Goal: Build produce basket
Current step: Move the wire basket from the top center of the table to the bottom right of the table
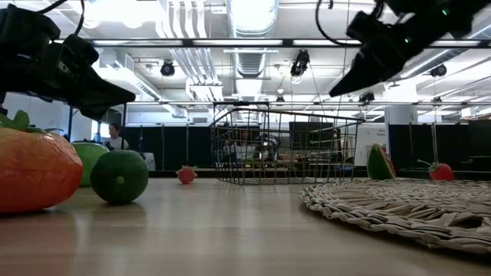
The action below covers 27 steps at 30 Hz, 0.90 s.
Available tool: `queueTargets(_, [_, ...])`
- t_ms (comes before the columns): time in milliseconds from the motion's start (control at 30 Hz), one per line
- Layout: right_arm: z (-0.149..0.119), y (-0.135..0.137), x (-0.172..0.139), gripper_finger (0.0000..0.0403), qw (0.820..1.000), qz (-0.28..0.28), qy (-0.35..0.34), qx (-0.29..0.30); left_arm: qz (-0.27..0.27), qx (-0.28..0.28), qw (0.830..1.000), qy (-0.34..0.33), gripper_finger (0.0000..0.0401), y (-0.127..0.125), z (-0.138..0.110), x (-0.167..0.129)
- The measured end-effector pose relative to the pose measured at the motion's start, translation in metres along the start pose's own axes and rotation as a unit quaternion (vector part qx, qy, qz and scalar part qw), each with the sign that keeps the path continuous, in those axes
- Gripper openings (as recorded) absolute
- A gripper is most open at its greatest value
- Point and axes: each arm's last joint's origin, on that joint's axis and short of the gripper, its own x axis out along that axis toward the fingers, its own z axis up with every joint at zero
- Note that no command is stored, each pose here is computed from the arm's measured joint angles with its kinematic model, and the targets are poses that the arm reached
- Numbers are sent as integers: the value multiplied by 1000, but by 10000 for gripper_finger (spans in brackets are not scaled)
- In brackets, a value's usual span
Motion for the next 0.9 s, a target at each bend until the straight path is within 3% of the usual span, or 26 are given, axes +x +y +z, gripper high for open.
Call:
queueTargets(200, [43, 1, 10, 159, 991, 66, 79, -83, 0, 0, 1000, -1, 0, 0, 0, 0])
queueTargets(433, [57, 6, 54, 184, 969, 92, 168, -159, 0, 0, 1000, 0, 0, 0, 0, 0])
queueTargets(667, [56, -7, 96, 151, 953, 97, 242, -155, 0, 0, 1000, 0, 0, 0, 0, 0])
queueTargets(900, [53, -15, 116, 66, 940, 107, 281, -162, 0, 0, 1000, 0, 0, 0, 0, 0])
